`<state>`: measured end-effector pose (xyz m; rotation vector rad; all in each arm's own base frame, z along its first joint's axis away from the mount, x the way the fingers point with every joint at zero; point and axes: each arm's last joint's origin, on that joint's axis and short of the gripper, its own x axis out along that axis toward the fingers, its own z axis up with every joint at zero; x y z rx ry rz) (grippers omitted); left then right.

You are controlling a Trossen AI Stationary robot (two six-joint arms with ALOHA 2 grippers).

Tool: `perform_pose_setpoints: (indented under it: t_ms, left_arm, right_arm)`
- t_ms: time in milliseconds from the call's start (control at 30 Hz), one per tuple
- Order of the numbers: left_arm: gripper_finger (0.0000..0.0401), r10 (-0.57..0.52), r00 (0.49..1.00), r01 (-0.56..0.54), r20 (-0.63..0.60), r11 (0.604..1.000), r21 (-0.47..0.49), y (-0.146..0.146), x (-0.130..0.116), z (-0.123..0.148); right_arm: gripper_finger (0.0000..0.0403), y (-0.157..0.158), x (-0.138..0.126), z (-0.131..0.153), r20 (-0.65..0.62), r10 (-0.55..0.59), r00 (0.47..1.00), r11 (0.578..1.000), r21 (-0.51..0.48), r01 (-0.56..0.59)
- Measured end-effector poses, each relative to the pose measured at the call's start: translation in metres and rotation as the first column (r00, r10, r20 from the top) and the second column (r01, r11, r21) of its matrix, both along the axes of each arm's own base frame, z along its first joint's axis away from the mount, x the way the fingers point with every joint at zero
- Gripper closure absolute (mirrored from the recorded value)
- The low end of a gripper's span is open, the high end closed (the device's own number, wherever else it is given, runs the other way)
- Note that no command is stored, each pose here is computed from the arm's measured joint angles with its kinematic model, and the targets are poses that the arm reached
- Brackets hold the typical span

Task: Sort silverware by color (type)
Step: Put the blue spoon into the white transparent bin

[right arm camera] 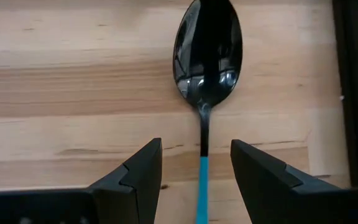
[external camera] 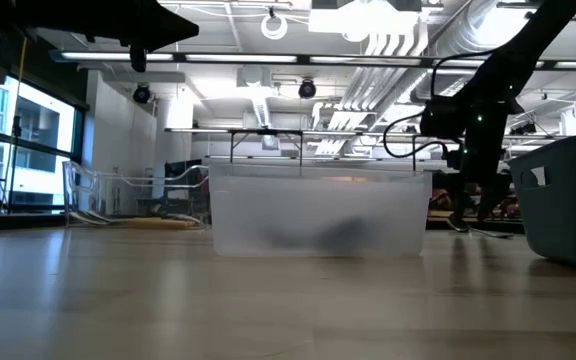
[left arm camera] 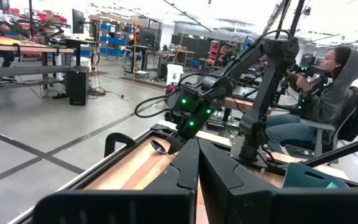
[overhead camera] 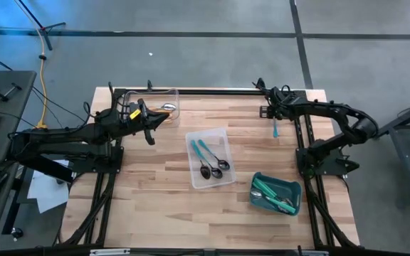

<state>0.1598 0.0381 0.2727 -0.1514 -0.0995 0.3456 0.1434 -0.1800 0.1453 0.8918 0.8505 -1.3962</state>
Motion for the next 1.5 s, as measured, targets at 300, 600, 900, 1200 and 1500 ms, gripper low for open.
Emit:
perform_pose_setpoints:
  t_ms: [300, 600, 900, 1200, 1500]
  left_arm:
    - [0.0401, 0.000, 1.000, 0.000, 0.000, 1.000, 0.000, 0.000, 0.000, 0.000]
    - [0.0401, -0.001, 1.000, 0.001, 0.001, 1.000, 0.000, 0.000, 0.000, 0.000]
    - [0.0400, -0.001, 1.000, 0.001, 0.000, 1.000, 0.001, 0.000, 0.000, 0.000]
    - [0.0400, -0.002, 1.000, 0.002, 0.001, 1.000, 0.000, 0.000, 0.000, 0.000]
    - [0.0400, -0.002, 1.000, 0.002, 0.002, 1.000, 0.001, 0.000, 0.000, 0.000]
  right_arm:
    - [0.0226, -0.003, 0.002, -0.014, -0.010, -0.104, 0.995, 0.994, 0.030, 0.104]
    - [0.0251, -0.004, 0.009, -0.028, -0.026, -0.082, 0.996, 0.994, 0.072, 0.084]
    - [0.0394, 0.000, 0.015, -0.029, -0.011, -0.013, 1.000, 0.996, 0.091, 0.014]
    - [0.0399, 0.012, 0.022, -0.025, -0.040, 0.123, 0.992, 0.988, 0.094, -0.119]
    - [0.0402, 0.039, 0.026, 0.021, 0.039, 0.300, 0.953, 0.954, -0.042, -0.298]
